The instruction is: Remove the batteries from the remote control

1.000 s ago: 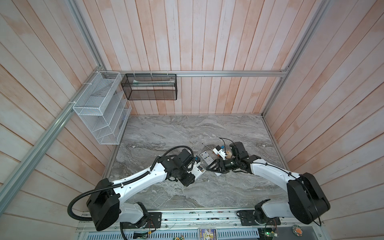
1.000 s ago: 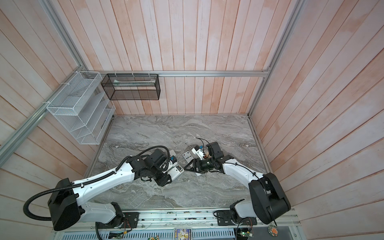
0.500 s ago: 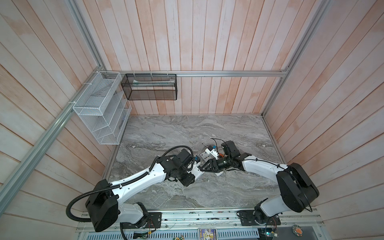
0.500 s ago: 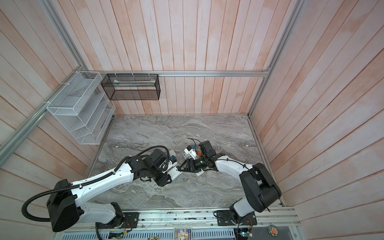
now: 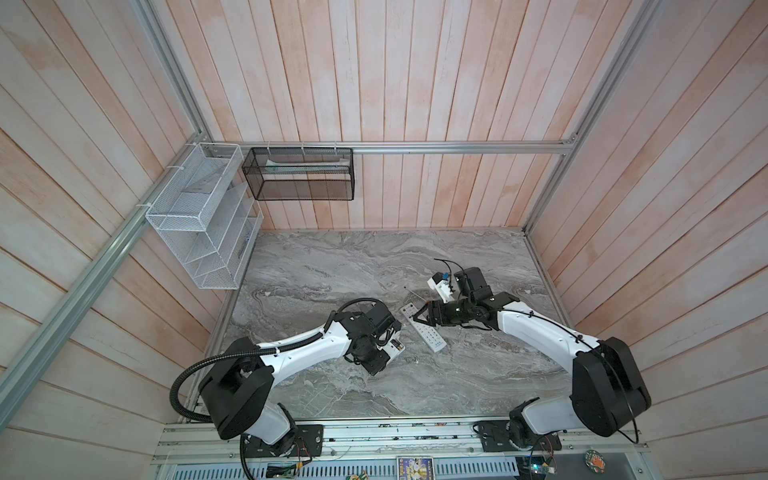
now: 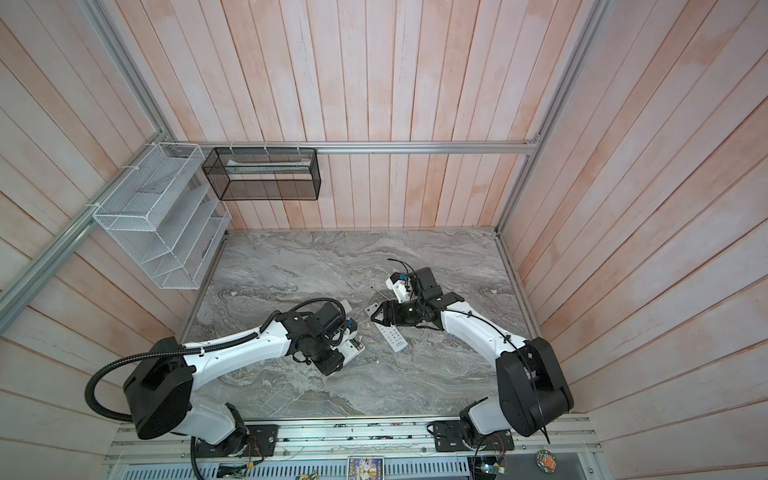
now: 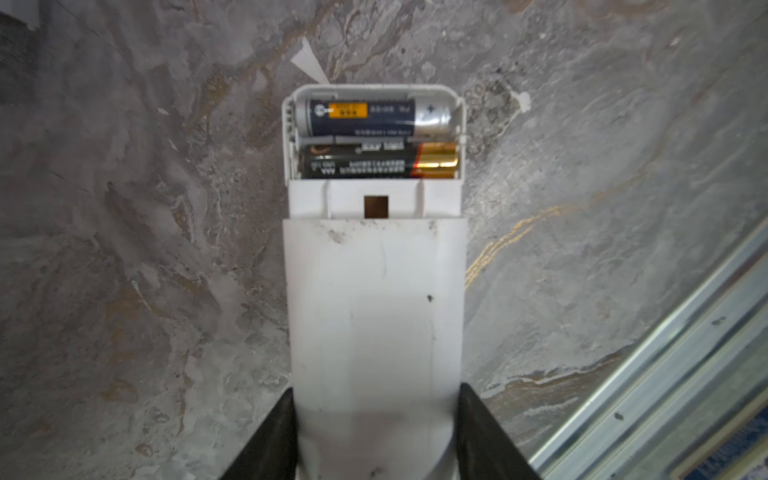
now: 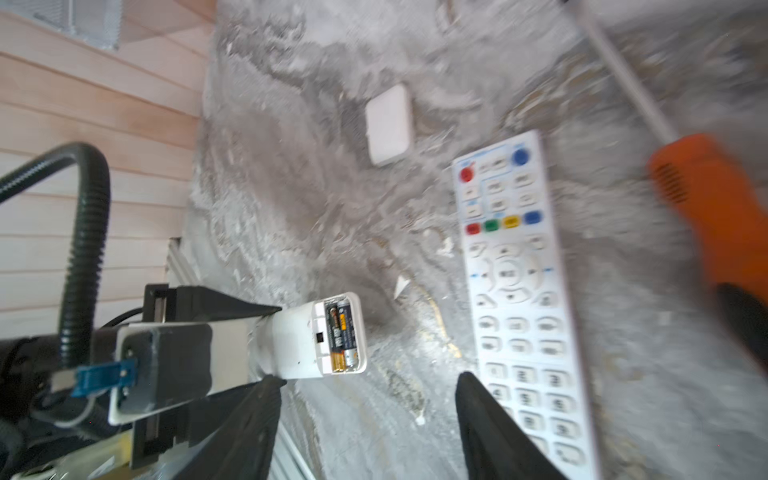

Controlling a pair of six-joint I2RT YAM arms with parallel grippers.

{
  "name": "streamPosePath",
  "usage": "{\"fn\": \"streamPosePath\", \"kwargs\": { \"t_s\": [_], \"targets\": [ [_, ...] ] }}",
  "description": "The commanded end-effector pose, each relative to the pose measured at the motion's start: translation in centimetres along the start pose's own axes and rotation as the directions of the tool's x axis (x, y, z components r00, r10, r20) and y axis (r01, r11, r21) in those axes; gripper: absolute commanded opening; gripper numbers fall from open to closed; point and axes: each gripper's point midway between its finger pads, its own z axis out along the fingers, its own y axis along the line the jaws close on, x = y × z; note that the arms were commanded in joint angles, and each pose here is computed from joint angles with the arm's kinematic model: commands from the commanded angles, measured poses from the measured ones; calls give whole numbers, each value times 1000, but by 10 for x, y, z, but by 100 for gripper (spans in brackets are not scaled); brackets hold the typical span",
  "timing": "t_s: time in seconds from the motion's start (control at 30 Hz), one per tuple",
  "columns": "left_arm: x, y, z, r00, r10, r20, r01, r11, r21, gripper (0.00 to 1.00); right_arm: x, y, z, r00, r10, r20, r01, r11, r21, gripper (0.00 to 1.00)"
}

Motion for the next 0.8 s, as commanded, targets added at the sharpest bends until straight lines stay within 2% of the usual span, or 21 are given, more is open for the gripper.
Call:
{"fn": "streamPosePath", "kwargs": {
  "t_s": [0.0,0.2,0.37,0.5,0.57,0.63,0.77],
  "targets": [
    [-18,10,5,998,61,28,-59,996,-65,34,-12,-37,-15,999,-44,15,40,973,227,68],
    [-18,25,20,971,238,26,-232,961,-149,32,-29,-46,-19,998,-24,58,12,978,209,68],
    [-21,28,21,902,425,76,-405,895,-187,32,-28,-51,-11,999,-24,20,20,981,193,68],
    [-18,28,24,842,531,90,-517,844,-142,37,-27,-63,-8,999,-23,-32,31,968,250,68],
    [-13,31,27,833,547,83,-539,837,-96,40,-29,-72,-9,998,-29,-52,43,953,299,68],
    [-12,38,30,846,528,77,-524,849,-59,43,-31,-79,-9,996,-37,-76,61,940,337,68],
    [-9,40,35,846,529,62,-530,848,2,50,-33,-87,-2,991,-52,-124,94,928,360,68]
  ]
}}
